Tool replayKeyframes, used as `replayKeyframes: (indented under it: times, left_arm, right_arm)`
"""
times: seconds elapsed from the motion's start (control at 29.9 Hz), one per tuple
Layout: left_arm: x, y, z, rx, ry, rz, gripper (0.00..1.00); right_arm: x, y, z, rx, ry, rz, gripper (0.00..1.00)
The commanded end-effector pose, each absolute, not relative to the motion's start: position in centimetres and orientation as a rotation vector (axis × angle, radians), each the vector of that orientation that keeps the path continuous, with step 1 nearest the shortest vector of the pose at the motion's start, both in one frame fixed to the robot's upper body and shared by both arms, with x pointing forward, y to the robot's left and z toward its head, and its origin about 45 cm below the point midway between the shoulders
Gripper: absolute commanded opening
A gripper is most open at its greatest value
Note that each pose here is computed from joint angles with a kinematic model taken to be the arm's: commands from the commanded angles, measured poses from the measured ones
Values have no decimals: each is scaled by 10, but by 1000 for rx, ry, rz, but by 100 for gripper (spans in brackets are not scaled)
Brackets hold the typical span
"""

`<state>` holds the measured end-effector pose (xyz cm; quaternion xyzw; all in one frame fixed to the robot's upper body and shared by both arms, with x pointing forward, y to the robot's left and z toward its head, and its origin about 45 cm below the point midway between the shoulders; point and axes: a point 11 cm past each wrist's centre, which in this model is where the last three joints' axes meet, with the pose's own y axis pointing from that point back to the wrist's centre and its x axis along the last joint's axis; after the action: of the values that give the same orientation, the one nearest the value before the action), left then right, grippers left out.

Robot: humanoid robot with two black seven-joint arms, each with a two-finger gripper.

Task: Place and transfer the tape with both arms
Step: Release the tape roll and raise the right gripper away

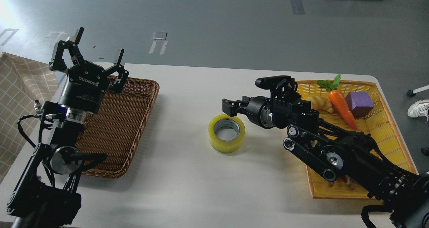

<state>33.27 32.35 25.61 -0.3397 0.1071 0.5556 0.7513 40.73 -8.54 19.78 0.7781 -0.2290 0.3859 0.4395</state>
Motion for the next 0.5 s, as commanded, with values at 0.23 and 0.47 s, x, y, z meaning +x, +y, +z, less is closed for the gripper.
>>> replayKeyframes:
  times: [0.23, 0.47]
  left_arm:
    - [334, 324, 257, -737, 234, 1223, 98]
    - [338, 338, 264, -702, 201, 1273, 98]
  right_arm:
    - [462, -161, 301, 2001, -1003, 904, 100]
    - [450, -209, 357, 2347, -1273, 680, 100]
